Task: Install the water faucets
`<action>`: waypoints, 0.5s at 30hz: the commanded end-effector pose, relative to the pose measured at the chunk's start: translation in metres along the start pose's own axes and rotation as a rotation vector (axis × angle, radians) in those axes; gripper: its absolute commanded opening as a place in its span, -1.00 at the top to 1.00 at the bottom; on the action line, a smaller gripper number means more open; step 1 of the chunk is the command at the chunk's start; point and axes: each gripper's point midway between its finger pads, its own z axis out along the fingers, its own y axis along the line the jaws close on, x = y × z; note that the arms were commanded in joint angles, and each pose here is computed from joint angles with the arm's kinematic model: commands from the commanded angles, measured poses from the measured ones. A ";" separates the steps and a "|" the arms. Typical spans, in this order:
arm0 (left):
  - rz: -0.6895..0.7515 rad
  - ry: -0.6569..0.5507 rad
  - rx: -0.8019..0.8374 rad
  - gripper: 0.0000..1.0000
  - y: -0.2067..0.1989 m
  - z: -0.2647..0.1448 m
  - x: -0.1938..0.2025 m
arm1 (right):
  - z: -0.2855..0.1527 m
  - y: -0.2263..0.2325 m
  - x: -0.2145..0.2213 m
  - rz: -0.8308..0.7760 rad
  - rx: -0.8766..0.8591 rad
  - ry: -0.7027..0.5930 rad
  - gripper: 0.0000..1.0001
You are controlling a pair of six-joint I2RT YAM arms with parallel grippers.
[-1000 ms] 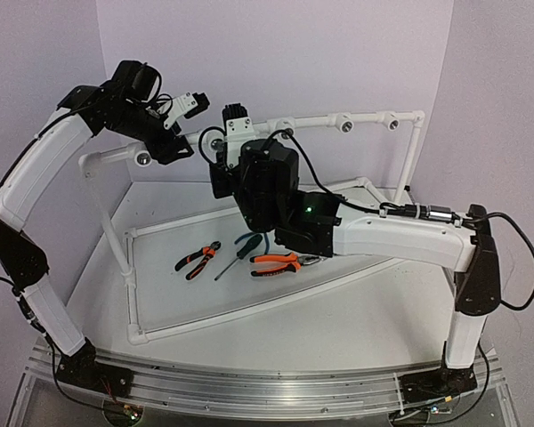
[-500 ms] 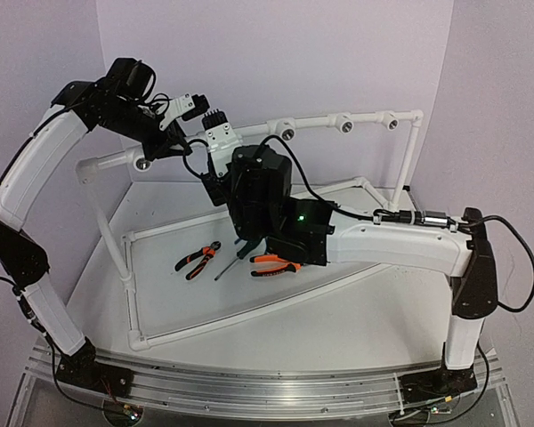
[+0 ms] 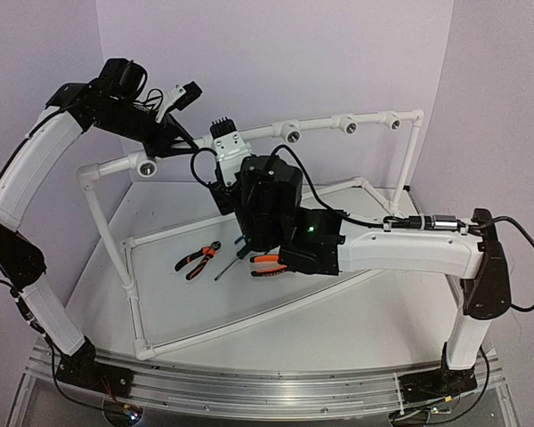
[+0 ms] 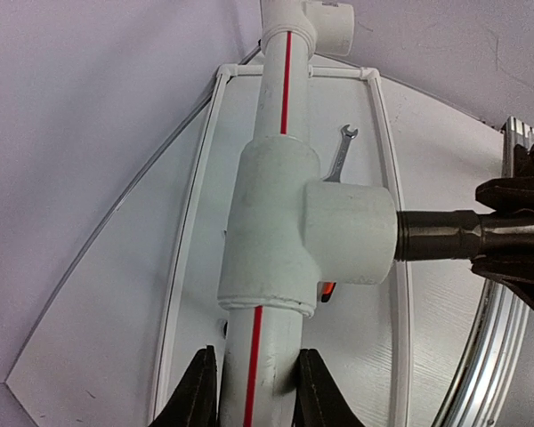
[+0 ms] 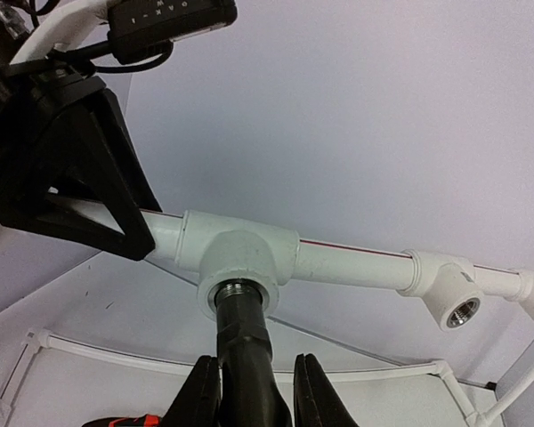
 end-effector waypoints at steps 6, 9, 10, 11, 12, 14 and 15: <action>-0.470 0.103 0.347 1.00 -0.075 0.016 0.026 | 0.011 -0.025 -0.028 0.325 0.046 -0.068 1.00; -0.458 0.114 0.342 1.00 -0.076 0.019 0.031 | 0.010 -0.033 -0.030 0.459 0.076 -0.066 1.00; -0.451 0.116 0.335 1.00 -0.075 0.019 0.032 | 0.009 -0.036 -0.029 0.527 0.085 -0.066 1.00; -0.446 0.117 0.328 1.00 -0.074 0.020 0.033 | 0.008 -0.037 -0.027 0.580 0.086 -0.065 1.00; -0.440 0.117 0.321 1.00 -0.073 0.020 0.034 | 0.007 -0.037 -0.026 0.645 0.082 -0.063 1.00; -0.428 0.117 0.312 1.00 -0.071 0.022 0.035 | 0.007 -0.035 -0.021 0.743 0.074 -0.056 1.00; -0.421 0.115 0.307 1.00 -0.070 0.022 0.035 | 0.007 -0.034 -0.020 0.798 0.069 -0.054 1.00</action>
